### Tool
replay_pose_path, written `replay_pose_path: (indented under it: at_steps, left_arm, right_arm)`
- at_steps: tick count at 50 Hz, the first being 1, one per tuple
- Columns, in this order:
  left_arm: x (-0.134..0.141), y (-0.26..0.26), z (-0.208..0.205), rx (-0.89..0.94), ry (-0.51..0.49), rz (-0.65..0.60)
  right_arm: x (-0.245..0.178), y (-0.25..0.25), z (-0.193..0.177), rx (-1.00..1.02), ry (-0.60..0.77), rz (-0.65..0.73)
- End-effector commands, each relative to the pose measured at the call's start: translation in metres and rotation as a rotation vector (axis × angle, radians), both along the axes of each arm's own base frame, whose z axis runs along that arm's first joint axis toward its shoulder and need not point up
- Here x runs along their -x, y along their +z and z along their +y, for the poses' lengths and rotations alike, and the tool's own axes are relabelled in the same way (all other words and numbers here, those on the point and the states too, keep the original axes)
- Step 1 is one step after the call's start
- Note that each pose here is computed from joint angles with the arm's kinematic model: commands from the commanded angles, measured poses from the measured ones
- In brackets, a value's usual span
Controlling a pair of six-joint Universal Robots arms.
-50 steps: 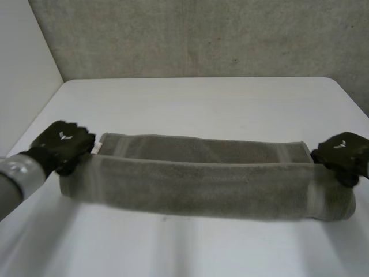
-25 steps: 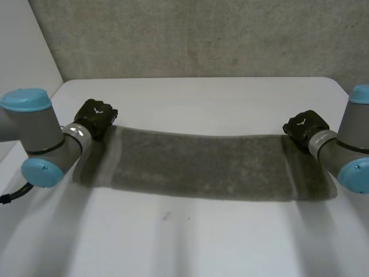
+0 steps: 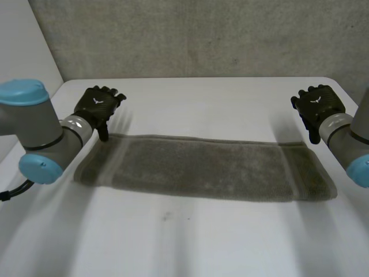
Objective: Fold the towel.
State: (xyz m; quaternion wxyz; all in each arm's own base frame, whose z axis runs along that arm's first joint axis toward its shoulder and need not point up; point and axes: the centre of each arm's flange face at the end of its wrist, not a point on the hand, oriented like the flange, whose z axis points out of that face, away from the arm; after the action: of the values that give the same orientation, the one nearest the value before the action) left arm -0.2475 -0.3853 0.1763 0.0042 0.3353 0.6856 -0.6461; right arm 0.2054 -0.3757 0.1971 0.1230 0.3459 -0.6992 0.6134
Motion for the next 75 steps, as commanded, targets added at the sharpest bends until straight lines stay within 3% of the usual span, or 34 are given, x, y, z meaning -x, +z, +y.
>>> replay_pose_path:
  at_steps: [1,5,13,30,35,40,44,46,48,54,56,59,64,70,75]
  left_arm:
    - [-0.017,0.018,0.034,-0.074,0.034,0.121]
    - [-0.023,0.019,0.052,-0.078,0.041,0.127]
    - [-0.025,0.014,0.064,-0.068,0.037,0.129]
    - [-0.025,0.008,0.069,-0.091,0.039,0.125]
    - [-0.026,0.01,0.071,-0.087,0.039,0.126]
    - [-0.026,0.015,0.072,-0.075,0.038,0.129]
    - [-0.026,0.015,0.073,-0.078,0.038,0.128]
    - [-0.026,0.014,0.074,-0.079,0.038,0.128]
    - [-0.026,0.013,0.074,-0.082,0.038,0.127]
    - [-0.026,0.013,0.075,-0.082,0.038,0.127]
    - [-0.027,0.015,0.075,-0.08,0.04,0.129]
    - [-0.026,0.015,0.076,-0.078,0.038,0.129]
    - [-0.027,0.018,0.078,-0.074,0.038,0.13]
    - [-0.026,0.018,0.079,-0.074,0.037,0.132]
    - [-0.025,0.017,0.081,-0.079,0.033,0.13]
  right_arm:
    - [0.018,-0.011,0.047,-0.201,0.058,-0.069]
    - [0.036,-0.03,0.076,-0.356,0.048,-0.097]
    - [0.054,-0.053,0.089,-0.405,0.018,-0.132]
    - [0.078,-0.059,0.066,-0.271,-0.063,-0.096]
    - [0.108,-0.051,0.052,-0.202,-0.171,-0.015]
    - [0.166,-0.033,0.032,-0.117,-0.298,0.198]
    - [0.176,-0.024,0.025,-0.078,-0.319,0.241]
    - [0.167,-0.017,0.023,-0.053,-0.294,0.236]
    - [0.125,-0.001,0.026,0.017,-0.183,0.194]
    - [0.061,0.014,0.038,0.116,-0.003,0.096]
    - [0.005,0.022,0.061,0.187,0.179,0.066]
    - [-0.024,0.023,0.075,0.216,0.276,0.054]
    - [-0.121,-0.005,0.137,0.229,0.628,0.021]
    - [-0.171,-0.053,0.185,0.142,0.826,0.036]
    - [-0.187,-0.076,0.214,0.093,0.907,0.049]
